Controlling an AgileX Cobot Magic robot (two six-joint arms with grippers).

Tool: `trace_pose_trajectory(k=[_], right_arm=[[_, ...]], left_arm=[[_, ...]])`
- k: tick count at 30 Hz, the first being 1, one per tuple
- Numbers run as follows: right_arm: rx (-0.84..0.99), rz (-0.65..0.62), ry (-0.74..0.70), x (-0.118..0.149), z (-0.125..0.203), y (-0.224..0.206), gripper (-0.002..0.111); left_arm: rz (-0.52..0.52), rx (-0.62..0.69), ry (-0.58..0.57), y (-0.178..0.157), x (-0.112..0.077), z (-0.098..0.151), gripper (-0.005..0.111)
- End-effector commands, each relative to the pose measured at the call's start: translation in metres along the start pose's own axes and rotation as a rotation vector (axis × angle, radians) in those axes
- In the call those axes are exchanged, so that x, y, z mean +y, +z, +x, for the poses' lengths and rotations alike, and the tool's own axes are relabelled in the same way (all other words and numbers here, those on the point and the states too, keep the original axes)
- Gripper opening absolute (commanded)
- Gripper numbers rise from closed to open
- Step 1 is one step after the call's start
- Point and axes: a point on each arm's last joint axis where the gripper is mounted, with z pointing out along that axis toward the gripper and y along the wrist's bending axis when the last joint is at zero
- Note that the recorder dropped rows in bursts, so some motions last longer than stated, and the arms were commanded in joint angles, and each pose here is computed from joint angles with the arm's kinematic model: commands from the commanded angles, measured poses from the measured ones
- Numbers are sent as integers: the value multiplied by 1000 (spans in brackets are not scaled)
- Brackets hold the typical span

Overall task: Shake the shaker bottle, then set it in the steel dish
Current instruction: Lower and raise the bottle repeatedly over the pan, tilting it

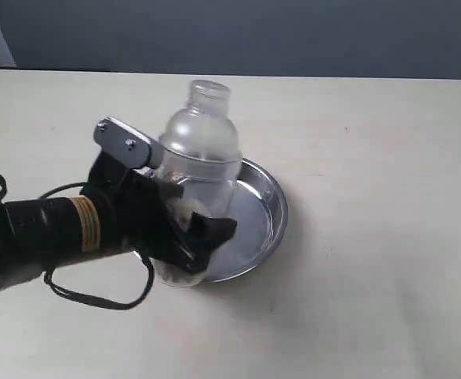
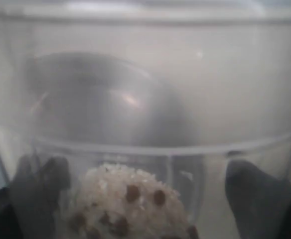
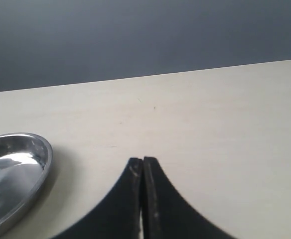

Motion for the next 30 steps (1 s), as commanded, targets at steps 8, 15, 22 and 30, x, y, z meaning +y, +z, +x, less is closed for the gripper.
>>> trace_pose_trajectory(k=[8,15,22,30], right_arm=[[-8,3,-2,0,-1,0,-1],[-8,3,-4,0,-1,0,-1],[-8,3,-4,0,-1,0,-1],[-10,3,-5,0,-1,0,-1]], left_arm=[[-223,-211,-68,-25,22,-40,0],[-44,-79,159,-20,-10,-41,0],[40,-94,244,-16,-19,-42,0],[5,-16,329,-13,-20,-33,0]])
